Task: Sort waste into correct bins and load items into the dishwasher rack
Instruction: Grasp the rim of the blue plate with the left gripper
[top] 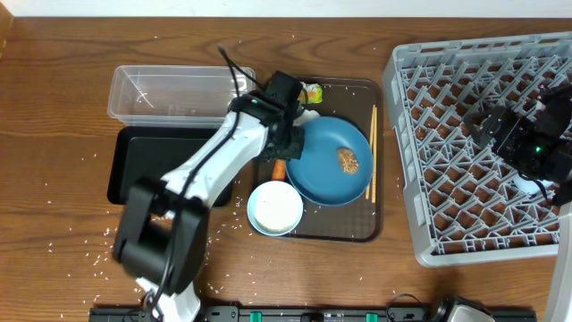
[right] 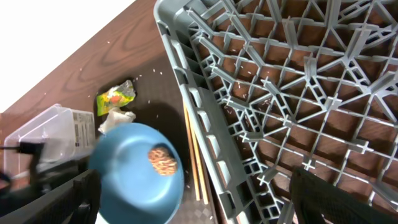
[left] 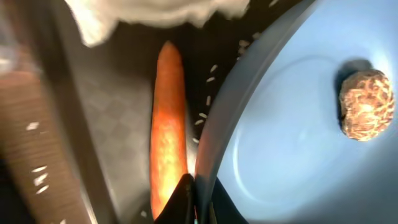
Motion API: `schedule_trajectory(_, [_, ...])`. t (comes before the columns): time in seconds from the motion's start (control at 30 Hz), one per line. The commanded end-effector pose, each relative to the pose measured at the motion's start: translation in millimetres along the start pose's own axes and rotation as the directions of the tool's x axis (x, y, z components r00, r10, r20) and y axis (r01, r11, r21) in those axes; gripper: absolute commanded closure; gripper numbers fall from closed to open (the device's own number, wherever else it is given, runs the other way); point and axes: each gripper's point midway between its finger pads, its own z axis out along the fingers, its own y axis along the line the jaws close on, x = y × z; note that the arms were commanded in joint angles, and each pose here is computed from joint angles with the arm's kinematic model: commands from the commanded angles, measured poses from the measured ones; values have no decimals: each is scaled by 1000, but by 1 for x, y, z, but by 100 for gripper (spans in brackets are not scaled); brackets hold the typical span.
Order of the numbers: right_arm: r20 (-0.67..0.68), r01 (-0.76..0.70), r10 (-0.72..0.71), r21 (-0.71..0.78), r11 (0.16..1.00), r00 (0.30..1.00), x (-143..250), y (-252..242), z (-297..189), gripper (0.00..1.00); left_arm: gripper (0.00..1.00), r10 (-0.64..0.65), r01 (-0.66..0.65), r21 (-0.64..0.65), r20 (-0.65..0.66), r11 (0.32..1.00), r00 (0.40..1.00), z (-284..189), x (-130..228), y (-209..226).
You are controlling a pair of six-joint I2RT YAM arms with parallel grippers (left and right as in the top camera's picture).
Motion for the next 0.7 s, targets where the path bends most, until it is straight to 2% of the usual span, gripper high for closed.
schedule_trajectory(0.0, [9, 25, -25, -6, 1000, 1000, -2, 4, -3, 11, 94, 2, -2, -13, 28, 1000, 1000, -15, -3, 2])
schedule_trajectory(0.13, [9, 25, -25, -6, 1000, 1000, -2, 4, -3, 10, 94, -5, 8, -128, 19, 992, 1000, -30, 4, 23])
schedule_trajectory(0.43, [11, 26, -26, -7, 1000, 1000, -3, 4, -3, 10, 94, 33, 64, -392, 235, 918, 971, -146, 8, 67])
schedule_trajectory(0.57, [12, 26, -26, -7, 1000, 1000, -3, 4, -3, 10, 94, 41, 128, -492, 319, 861, 947, -197, 25, 91])
schedule_trajectory(0.67, [12, 26, -26, -7, 1000, 1000, -3, 4, -3, 10, 94, 52, 193, -626, 351, 755, 935, -233, 44, 120])
